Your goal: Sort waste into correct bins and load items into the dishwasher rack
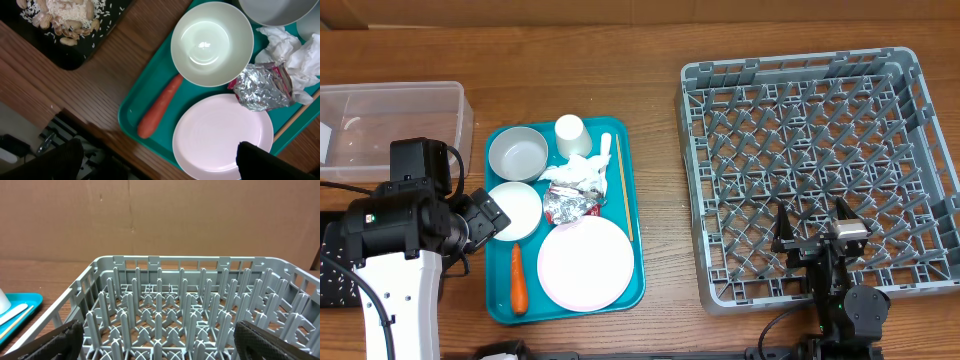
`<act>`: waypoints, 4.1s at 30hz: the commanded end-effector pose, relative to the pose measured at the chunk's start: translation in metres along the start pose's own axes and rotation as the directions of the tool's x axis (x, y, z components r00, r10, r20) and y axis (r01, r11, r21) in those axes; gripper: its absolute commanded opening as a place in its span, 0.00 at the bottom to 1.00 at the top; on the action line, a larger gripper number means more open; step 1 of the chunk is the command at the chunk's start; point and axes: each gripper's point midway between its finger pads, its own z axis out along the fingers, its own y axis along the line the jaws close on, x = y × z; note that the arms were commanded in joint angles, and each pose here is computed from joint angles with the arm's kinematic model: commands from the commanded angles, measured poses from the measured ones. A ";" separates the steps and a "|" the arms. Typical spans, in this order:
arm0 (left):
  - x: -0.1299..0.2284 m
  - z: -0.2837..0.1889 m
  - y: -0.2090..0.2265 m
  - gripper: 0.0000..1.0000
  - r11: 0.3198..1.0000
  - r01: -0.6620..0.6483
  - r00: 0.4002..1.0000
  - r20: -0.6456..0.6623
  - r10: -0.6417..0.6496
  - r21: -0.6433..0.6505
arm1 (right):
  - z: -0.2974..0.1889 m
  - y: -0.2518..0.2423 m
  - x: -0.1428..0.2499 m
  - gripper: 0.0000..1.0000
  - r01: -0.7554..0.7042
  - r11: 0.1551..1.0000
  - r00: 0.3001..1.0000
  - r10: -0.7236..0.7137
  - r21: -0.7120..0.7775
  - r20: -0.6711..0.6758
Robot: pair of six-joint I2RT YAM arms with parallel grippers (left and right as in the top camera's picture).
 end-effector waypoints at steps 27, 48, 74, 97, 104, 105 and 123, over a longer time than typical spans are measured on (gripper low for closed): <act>-0.004 -0.006 -0.002 1.00 1.000 0.021 1.000 0.016 -0.021 0.016 | 0.000 0.000 0.002 1.00 0.001 1.000 1.000 -0.001 0.000 0.005; -0.004 -0.006 -0.002 1.00 1.000 0.021 1.000 0.016 -0.021 0.016 | 0.000 0.000 0.002 1.00 0.001 1.000 1.000 -0.001 0.000 0.005; -0.004 -0.005 -0.002 1.00 1.000 0.021 1.000 0.015 -0.021 0.016 | 0.000 0.000 0.001 1.00 0.001 1.000 1.000 -0.001 0.000 0.006; -0.032 -0.008 0.010 1.00 0.997 0.025 0.987 0.157 -0.015 -0.066 | 0.000 0.000 0.001 1.00 0.001 1.000 1.000 -0.001 0.000 0.008; -0.024 -0.008 -0.021 1.00 0.994 0.041 0.995 0.088 -0.050 0.104 | 0.000 0.000 0.001 1.00 0.001 1.000 1.000 -0.001 0.000 0.008; -0.016 -0.008 -0.030 1.00 0.987 0.037 0.998 0.041 -0.044 0.156 | 0.000 0.000 0.001 1.00 0.001 1.000 1.000 -0.001 0.000 0.008; 0.071 -0.039 -0.181 1.00 0.630 -0.502 0.827 0.114 0.551 0.592 | 0.000 0.000 0.001 1.00 0.001 1.000 1.000 -0.001 0.000 0.008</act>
